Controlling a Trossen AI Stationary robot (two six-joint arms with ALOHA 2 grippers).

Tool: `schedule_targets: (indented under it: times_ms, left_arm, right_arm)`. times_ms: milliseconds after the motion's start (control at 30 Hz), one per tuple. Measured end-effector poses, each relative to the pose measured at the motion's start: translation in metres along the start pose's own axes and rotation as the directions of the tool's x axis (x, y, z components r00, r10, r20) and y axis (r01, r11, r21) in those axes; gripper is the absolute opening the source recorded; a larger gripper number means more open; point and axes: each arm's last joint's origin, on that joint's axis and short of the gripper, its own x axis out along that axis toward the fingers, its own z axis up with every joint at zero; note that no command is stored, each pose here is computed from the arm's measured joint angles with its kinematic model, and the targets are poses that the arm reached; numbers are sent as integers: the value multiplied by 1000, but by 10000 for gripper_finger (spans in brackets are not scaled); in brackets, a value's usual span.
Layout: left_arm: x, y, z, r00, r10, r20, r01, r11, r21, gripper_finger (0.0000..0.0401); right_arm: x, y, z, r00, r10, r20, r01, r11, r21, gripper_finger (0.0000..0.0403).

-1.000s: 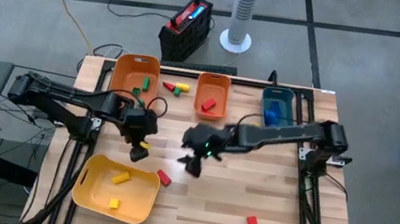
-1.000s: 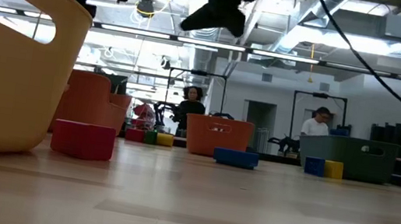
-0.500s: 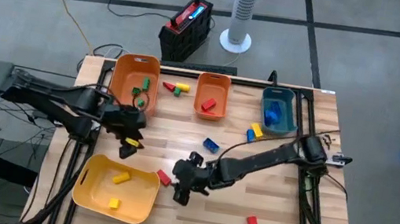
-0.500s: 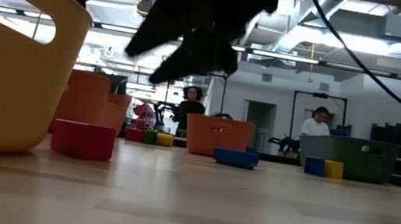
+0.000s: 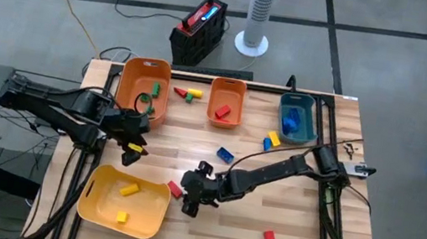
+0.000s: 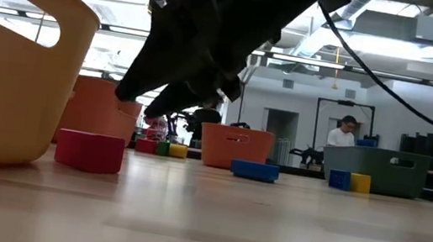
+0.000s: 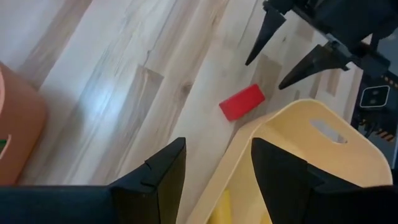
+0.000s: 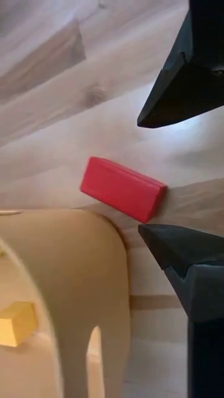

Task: Sort blocks
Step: Put the red block into the right orange bin

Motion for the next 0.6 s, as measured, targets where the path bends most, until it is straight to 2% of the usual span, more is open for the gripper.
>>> schedule_targets:
  times_ms: [133,233,600]
  left_arm:
    - [0,0,0,1000,8,5,-8,1000,2,178]
    - [0,1,0,1000,18,13,-18,1000,1,178]
    - [-3,1,-1,1000,12,22,-12,1000,-6,178]
  right_arm:
    - [6,1,-2,999,-33,38,35,998,-57,276]
    - [16,5,-4,997,-14,77,19,998,-58,276]
    - [28,13,-15,997,-23,79,30,995,-90,276]
